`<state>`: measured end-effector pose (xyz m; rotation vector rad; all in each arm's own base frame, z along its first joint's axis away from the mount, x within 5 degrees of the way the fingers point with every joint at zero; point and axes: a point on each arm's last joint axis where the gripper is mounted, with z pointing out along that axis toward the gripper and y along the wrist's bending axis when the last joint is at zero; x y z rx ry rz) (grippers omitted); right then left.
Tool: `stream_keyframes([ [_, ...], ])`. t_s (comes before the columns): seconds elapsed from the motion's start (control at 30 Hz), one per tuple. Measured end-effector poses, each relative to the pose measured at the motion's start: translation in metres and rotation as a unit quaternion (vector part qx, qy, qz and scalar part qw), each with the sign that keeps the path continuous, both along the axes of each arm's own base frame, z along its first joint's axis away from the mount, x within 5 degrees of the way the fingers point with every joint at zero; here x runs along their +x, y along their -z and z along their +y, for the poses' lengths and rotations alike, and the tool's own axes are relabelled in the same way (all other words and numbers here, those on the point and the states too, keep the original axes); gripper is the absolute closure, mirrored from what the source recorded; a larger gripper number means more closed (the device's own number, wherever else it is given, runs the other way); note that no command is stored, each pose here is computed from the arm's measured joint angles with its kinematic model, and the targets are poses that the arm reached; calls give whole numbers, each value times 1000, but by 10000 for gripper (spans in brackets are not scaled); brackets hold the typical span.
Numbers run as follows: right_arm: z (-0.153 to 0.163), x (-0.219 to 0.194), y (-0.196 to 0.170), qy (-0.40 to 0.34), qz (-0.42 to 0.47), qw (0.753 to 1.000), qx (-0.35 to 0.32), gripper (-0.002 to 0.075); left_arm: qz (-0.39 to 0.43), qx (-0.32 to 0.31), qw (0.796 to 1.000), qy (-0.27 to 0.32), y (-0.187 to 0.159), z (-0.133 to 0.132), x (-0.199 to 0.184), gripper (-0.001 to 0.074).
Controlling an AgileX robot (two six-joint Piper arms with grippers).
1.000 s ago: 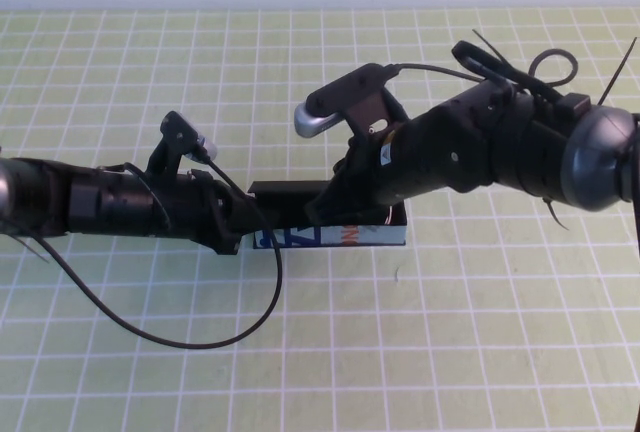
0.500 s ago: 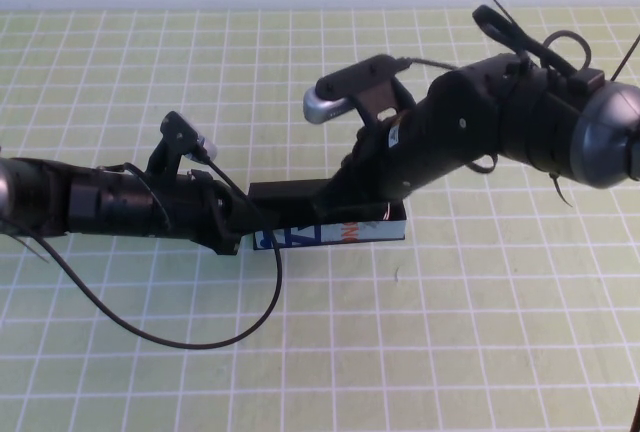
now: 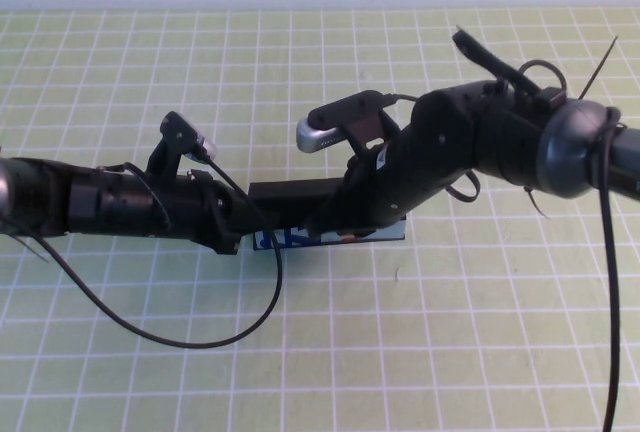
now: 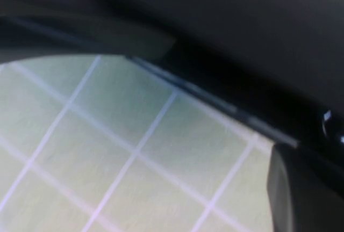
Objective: Take glasses out of glasses case
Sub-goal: Pick up the glasses from the glasses case
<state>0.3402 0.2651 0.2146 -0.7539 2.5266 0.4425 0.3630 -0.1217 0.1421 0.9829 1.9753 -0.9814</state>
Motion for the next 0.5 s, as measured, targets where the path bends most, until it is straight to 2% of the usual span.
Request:
stream_keyframes([
  [0.13, 3, 6, 10, 5, -11, 1000, 4, 742, 0, 0, 1000, 0, 0, 0, 0, 739],
  [0.5, 8, 17, 0, 19, -72, 996, 40, 742, 2, 4, 1000, 4, 1, 0, -1, 739],
])
